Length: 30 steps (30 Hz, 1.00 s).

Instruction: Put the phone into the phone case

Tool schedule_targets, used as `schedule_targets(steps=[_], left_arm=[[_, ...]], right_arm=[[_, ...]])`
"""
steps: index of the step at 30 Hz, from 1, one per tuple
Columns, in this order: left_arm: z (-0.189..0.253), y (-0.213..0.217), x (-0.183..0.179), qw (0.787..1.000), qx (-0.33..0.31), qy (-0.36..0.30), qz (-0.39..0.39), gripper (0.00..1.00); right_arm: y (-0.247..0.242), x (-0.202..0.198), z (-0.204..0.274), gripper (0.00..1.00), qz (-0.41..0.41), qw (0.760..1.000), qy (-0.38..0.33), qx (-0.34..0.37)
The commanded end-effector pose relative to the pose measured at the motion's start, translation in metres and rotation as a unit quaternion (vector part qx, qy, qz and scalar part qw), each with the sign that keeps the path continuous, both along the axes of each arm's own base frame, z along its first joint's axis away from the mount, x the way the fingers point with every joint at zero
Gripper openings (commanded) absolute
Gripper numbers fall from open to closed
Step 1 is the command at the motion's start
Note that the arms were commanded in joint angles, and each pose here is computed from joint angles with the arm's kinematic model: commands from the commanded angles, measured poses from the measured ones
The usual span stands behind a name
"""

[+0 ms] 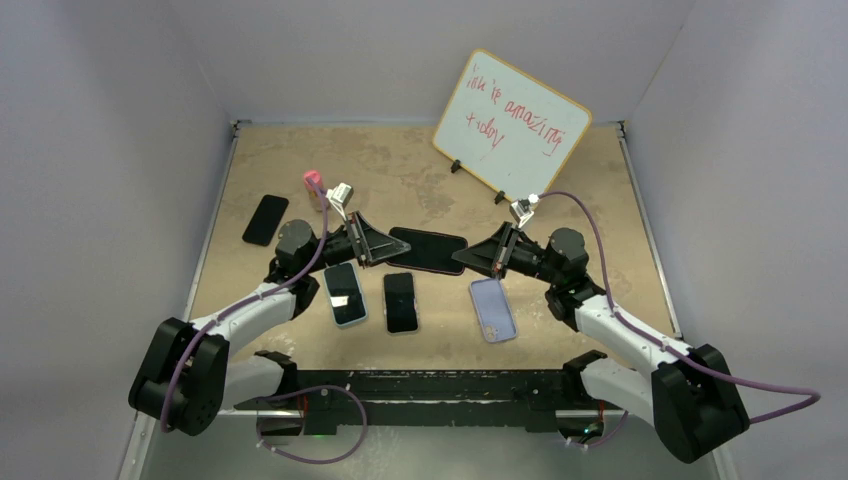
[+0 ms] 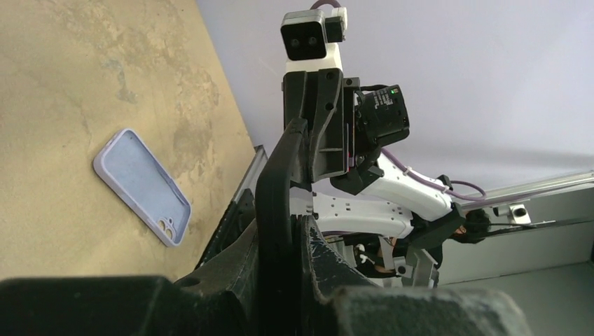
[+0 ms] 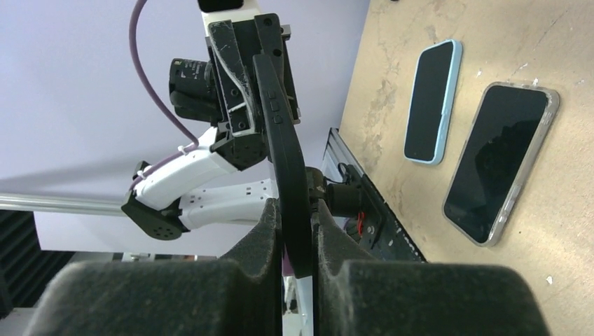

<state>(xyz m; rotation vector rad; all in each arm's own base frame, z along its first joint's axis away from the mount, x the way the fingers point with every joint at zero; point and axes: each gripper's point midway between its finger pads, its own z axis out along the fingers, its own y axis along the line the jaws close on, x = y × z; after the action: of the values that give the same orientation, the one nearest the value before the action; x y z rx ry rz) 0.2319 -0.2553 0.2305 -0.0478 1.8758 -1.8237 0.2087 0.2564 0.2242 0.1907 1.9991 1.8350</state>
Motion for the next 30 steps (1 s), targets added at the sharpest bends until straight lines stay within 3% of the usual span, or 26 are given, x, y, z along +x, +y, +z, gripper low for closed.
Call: schedule_targets(steps=[1, 5, 7, 9, 12, 14, 18, 27, 28, 30], left_arm=[[0.018, 0.002, 0.012, 0.995, 0.012, -0.094, 0.027, 0.0], [0.036, 0.005, 0.003, 0.995, -0.052, -0.087, 0.025, 0.0], [0.039, 0.006, 0.002, 0.994, -0.066, -0.083, 0.025, 0.0], [0.041, 0.006, 0.003, 0.994, -0.07, -0.084, 0.026, 0.0], [0.037, 0.005, 0.006, 0.994, -0.059, -0.086, 0.029, 0.0], [0.034, 0.005, 0.007, 0.994, -0.051, -0.087, 0.033, 0.0], [0.02, 0.006, 0.012, 0.994, -0.007, -0.098, 0.041, 0.0], [0.007, 0.008, 0.014, 0.99, 0.067, -0.12, 0.037, 0.0], [0.009, 0.008, 0.012, 0.99, 0.062, -0.119, 0.033, 0.0], [0.016, 0.005, 0.006, 0.993, 0.045, -0.111, 0.017, 0.0]], right_arm=[[0.003, -0.004, 0.013, 0.22, 0.008, 1.0, 0.013, 0.023], [0.006, -0.007, 0.006, 0.54, 0.015, 1.0, 0.012, 0.011], [0.012, -0.011, 0.002, 0.61, 0.028, 1.0, 0.013, 0.004], [0.016, -0.013, -0.003, 0.6, 0.032, 0.999, 0.02, -0.001], [0.016, -0.011, -0.005, 0.51, 0.026, 0.999, 0.023, -0.002], [0.016, -0.011, -0.004, 0.37, 0.024, 1.0, 0.021, -0.001], [0.014, -0.009, -0.005, 0.0, 0.008, 1.0, 0.026, 0.004], [0.011, -0.004, -0.007, 0.0, -0.019, 0.999, 0.046, 0.013], [0.011, -0.003, -0.006, 0.08, -0.017, 0.999, 0.038, 0.01], [0.011, -0.005, -0.008, 0.34, -0.009, 1.0, 0.021, -0.007]])
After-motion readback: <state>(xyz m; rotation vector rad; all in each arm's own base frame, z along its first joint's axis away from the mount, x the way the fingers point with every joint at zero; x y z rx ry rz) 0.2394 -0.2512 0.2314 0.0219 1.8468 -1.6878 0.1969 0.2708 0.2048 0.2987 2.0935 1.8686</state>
